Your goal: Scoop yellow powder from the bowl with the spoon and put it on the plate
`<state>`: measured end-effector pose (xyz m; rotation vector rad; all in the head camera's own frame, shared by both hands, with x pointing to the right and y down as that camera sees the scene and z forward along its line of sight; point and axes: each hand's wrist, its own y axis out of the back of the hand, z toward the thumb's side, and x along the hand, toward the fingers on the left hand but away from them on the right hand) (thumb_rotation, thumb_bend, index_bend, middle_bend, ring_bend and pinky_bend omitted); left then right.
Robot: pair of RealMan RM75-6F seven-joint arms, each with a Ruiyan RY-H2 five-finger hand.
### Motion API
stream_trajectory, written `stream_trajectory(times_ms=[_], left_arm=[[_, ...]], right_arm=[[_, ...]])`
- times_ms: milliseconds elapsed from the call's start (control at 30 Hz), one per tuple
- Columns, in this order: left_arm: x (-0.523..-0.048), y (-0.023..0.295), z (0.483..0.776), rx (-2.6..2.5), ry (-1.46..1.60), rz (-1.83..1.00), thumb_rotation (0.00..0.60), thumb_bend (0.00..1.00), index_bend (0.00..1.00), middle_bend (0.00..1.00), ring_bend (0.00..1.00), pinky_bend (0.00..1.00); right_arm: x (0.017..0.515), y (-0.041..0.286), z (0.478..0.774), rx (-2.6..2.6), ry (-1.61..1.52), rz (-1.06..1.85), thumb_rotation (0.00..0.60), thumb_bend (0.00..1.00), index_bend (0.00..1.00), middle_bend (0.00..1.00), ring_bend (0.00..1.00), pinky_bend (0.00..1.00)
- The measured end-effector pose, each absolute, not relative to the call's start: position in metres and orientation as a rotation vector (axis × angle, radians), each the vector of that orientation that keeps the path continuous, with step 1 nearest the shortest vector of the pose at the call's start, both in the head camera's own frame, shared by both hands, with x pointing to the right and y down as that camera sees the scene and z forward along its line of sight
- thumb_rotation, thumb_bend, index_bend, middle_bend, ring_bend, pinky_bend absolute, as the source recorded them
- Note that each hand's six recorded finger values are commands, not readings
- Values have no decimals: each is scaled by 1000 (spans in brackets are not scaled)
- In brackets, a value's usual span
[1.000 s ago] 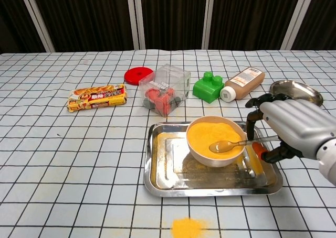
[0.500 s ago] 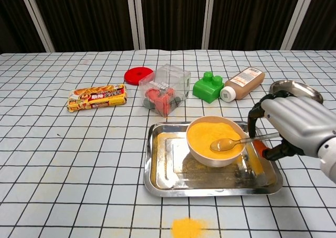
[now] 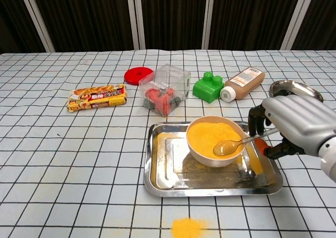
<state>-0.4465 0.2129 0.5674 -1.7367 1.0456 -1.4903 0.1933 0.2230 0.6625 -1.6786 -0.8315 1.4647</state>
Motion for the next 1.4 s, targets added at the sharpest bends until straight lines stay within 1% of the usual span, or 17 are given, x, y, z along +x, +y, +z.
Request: stream_trajectory(times_ms=[167,400,933,1133,1400], left_arm=[[-446,213,567,-1737,1045,-1491,600,0,0,0,0,0],[-447,213,567,-1737,1045,-1490,600,0,0,0,0,0],[-446,213,567,-1740,1050,-1489,600,0,0,0,0,0],[-447,213,567,-1742,1052,-1490,600,0,0,0,0,0],[-447,212,567,-1743,1052,-1489,600,0,0,0,0,0]], right_arm=[[194,223,663,-1677,-834,1465,600,582,709,543,431,203],[195,223,663,-1669,-839,1469,600,590,753,576,460,265],[193,221,660,-1658,-847,1458,600,601,785,601,483,289],[191,218,656,-1632,-846,1437,600,622,825,625,506,295],[192,216,654,-1614,-849,1441,600,657,904,669,536,314]])
